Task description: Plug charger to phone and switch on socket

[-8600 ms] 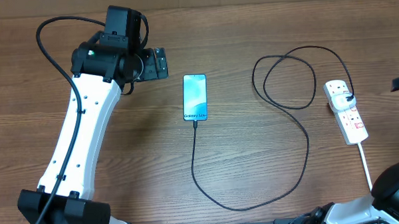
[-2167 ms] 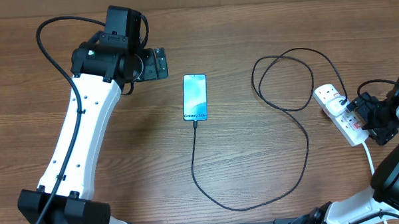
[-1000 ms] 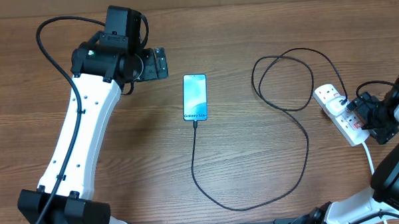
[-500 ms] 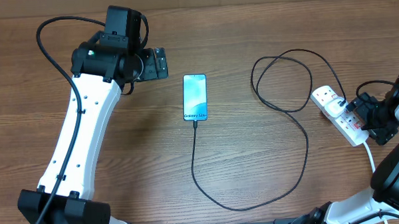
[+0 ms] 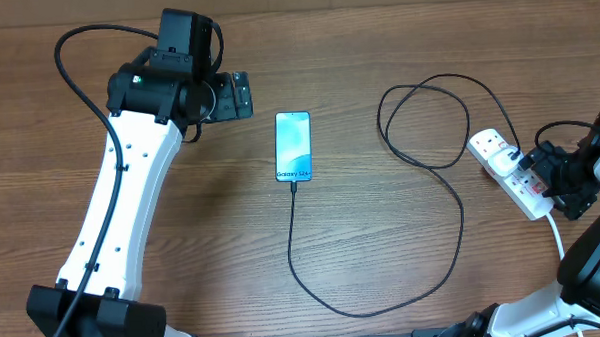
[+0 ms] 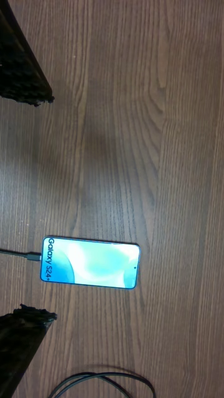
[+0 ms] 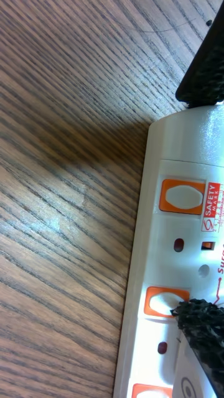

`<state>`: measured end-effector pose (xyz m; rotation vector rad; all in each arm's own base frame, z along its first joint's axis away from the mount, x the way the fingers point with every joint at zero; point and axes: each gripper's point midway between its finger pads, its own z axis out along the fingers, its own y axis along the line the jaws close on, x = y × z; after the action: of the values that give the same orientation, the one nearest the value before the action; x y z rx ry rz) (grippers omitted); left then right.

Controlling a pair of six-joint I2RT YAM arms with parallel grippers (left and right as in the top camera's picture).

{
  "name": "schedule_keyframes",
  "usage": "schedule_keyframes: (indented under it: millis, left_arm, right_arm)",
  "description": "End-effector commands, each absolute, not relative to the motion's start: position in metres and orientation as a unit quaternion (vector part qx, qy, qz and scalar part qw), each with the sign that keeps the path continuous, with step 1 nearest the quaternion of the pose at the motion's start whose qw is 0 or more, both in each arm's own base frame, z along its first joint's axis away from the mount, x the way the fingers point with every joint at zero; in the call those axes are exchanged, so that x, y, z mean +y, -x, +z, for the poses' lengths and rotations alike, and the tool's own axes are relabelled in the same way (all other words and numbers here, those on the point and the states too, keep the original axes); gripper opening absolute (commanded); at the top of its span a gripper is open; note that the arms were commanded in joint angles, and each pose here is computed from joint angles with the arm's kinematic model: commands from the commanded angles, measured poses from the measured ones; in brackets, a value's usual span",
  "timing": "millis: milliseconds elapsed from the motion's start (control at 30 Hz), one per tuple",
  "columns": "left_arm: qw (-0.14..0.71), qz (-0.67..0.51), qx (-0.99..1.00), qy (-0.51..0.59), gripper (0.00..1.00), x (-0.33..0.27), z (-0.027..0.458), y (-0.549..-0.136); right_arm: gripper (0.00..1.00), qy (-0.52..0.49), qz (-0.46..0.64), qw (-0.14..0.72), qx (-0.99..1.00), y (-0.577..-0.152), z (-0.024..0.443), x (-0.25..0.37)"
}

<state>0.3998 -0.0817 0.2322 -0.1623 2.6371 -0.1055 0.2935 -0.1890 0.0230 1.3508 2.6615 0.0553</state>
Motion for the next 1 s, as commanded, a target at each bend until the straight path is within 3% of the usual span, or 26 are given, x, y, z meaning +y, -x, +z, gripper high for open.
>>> schedule_keyframes:
  millis: [0, 967]
  left_arm:
    - [0.246, -0.033, 0.967, 0.066, 1.0, -0.08, 0.23, -0.402]
    - [0.246, -0.033, 0.967, 0.066, 1.0, -0.08, 0.23, -0.402]
  right_arm:
    - [1.0, -0.452, 0.014, 0.086, 0.888, -0.3, 0.024, -0.19]
    - [1.0, -0.463, 0.009, 0.104, 0.88, -0.308, 0.031, -0.199]
